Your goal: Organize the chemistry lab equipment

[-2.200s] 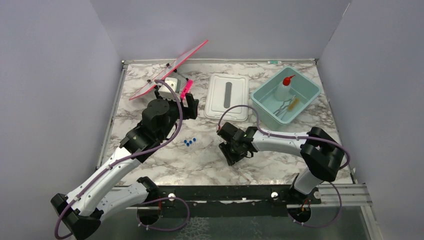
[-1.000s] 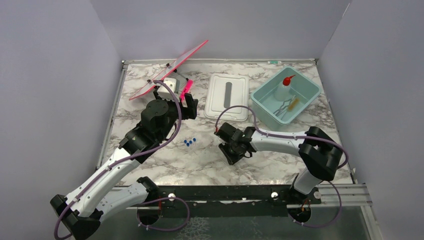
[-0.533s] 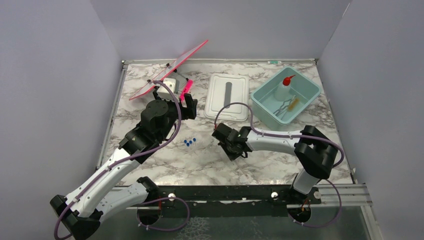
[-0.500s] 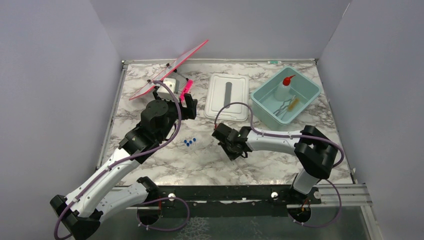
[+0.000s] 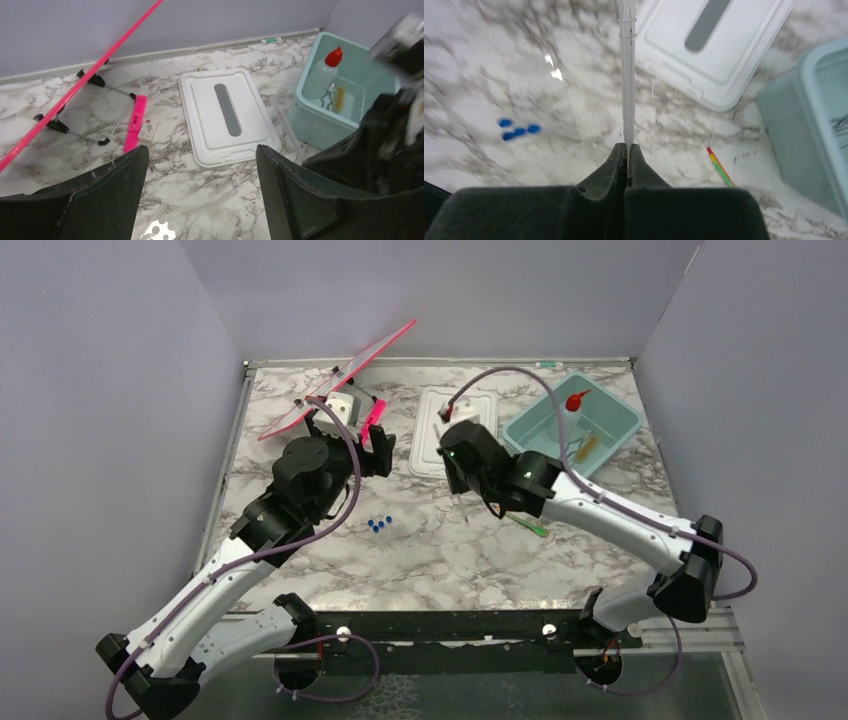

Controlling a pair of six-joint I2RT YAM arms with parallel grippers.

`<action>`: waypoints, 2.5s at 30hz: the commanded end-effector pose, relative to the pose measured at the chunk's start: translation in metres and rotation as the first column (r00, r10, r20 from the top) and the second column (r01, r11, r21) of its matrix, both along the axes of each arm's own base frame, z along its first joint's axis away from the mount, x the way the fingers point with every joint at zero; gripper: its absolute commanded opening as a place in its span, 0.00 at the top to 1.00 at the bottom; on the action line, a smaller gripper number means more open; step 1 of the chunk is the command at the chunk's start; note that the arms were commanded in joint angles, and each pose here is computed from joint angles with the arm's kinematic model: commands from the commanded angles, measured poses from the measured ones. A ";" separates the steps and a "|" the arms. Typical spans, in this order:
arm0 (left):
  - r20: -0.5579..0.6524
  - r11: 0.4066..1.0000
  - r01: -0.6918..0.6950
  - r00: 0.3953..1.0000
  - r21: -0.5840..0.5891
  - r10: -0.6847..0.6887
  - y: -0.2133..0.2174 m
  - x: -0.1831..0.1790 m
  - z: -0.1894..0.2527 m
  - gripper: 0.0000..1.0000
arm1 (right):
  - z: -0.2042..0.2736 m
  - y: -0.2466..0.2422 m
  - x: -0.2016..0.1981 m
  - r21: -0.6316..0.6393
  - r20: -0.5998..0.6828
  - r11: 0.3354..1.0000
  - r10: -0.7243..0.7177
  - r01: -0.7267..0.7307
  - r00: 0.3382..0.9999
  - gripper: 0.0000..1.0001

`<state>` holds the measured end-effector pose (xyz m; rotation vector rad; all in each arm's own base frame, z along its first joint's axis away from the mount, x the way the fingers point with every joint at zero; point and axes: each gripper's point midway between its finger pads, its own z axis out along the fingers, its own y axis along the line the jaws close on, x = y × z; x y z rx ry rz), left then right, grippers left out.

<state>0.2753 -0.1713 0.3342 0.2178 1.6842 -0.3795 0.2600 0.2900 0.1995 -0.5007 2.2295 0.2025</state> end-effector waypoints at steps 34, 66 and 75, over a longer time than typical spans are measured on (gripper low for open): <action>0.021 0.990 -0.025 0.999 -0.140 0.028 0.018 -0.022 0.027 0.19 | -0.024 -0.286 0.148 0.157 -0.228 0.357 -0.894 0.921 0.386 0.99; -0.048 0.988 0.042 0.998 -0.148 -0.050 -0.023 0.002 0.021 0.19 | -0.012 -0.259 0.147 0.232 -0.236 0.540 -0.775 0.809 0.586 0.53; -0.034 0.988 -0.041 0.999 -0.149 0.037 -0.007 0.006 0.024 0.19 | 0.040 -0.161 0.095 0.290 -0.133 0.824 -0.469 0.487 0.873 0.49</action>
